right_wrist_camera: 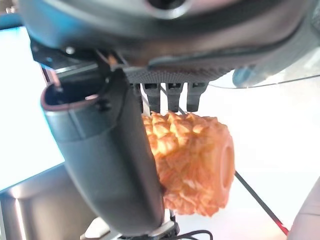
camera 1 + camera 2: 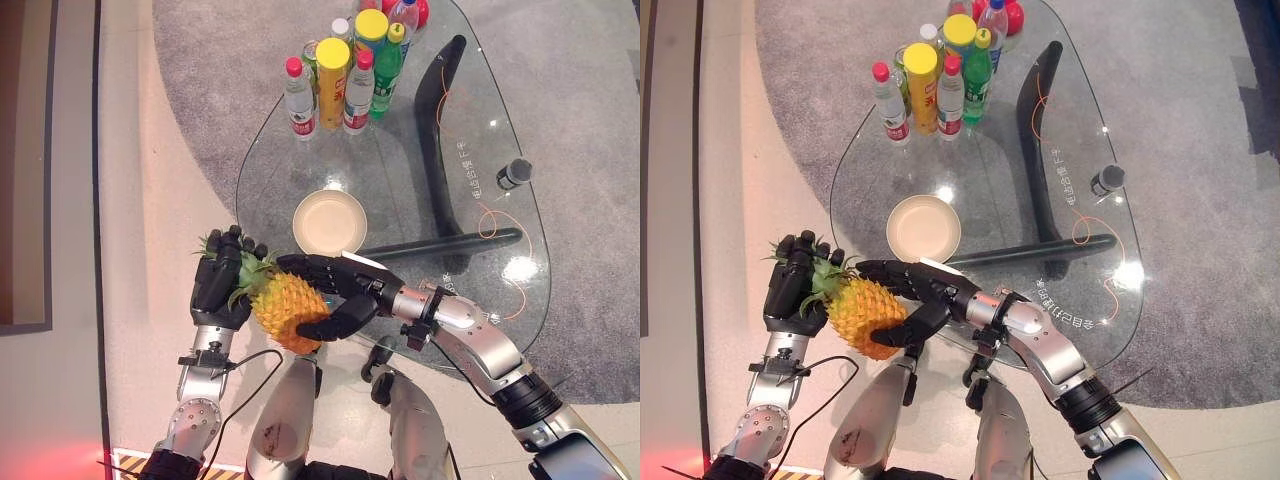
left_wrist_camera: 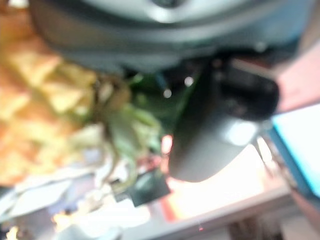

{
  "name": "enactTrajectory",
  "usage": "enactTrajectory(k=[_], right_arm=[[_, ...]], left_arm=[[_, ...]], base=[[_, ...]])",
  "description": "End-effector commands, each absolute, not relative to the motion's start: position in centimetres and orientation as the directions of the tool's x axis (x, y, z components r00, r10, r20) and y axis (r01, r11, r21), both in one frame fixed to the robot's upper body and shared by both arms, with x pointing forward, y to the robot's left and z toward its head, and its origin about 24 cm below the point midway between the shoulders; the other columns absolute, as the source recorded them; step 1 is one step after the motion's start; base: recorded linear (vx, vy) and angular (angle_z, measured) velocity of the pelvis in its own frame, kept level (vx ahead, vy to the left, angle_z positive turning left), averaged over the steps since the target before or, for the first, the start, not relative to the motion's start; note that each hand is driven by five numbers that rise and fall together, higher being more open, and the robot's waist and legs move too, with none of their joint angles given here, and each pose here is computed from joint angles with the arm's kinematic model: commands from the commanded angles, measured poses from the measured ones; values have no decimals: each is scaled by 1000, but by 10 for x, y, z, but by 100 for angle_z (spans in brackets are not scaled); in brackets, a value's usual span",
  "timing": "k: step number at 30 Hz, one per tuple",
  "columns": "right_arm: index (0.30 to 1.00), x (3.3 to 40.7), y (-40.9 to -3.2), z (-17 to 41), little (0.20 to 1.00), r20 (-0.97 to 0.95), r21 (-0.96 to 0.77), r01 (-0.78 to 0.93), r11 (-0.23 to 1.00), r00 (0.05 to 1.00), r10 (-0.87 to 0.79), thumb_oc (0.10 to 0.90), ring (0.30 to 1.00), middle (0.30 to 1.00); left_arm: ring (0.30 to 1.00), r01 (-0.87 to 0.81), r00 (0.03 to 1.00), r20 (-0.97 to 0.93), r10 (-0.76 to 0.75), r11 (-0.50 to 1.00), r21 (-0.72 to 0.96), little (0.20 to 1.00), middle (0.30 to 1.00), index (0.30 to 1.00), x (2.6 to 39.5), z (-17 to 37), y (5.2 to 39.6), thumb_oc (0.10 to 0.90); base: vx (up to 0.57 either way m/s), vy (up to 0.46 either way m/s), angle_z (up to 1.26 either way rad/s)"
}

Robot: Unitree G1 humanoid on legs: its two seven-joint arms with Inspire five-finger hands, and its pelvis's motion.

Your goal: Pick up the fruit to the plate

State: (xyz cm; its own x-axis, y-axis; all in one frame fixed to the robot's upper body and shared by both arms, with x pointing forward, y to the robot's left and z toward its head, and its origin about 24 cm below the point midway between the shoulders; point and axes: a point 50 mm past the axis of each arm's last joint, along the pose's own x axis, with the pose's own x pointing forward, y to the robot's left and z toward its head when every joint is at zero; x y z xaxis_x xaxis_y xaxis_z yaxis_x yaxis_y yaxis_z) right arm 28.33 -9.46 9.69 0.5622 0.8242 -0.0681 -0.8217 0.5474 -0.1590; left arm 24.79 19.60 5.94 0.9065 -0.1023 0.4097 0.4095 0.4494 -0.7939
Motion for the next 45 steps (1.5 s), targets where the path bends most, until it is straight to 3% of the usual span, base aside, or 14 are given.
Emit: enactTrajectory(k=[1,8,16,22,34,38,45], right_arm=[[900,267,-66,135,900,152,-219,-839,498,475,867,800,900,900],[900,275,-102,139,900,211,-234,-704,671,637,742,800,900,900],[900,271,-142,145,900,281,-254,-551,795,744,606,800,900,900],[900,266,-158,148,900,315,-272,-479,835,775,548,800,900,900],[900,262,-170,142,900,285,-259,-471,843,797,533,800,900,900],[900,264,-169,137,900,263,-239,-482,843,804,534,800,900,900],[900,265,-167,130,900,220,-215,-507,835,807,548,800,900,900]], left_arm=[[300,765,632,752,-187,305,-567,200,300,300,250,135,159,100],[300,753,640,749,-172,337,-566,200,300,300,250,136,167,100],[300,729,657,737,-159,385,-566,200,300,300,246,136,180,100],[300,690,674,724,-149,477,-544,200,300,300,245,135,186,100],[300,345,738,675,28,844,-412,200,300,300,246,139,220,100],[300,204,725,681,103,912,-355,200,300,300,247,145,225,100],[300,99,690,711,132,957,-273,200,300,300,252,158,224,100]], base=[[0,0,0],[0,0,0],[0,-1,-1],[3,-3,-2],[9,2,-4],[13,6,-2],[11,14,-5]])
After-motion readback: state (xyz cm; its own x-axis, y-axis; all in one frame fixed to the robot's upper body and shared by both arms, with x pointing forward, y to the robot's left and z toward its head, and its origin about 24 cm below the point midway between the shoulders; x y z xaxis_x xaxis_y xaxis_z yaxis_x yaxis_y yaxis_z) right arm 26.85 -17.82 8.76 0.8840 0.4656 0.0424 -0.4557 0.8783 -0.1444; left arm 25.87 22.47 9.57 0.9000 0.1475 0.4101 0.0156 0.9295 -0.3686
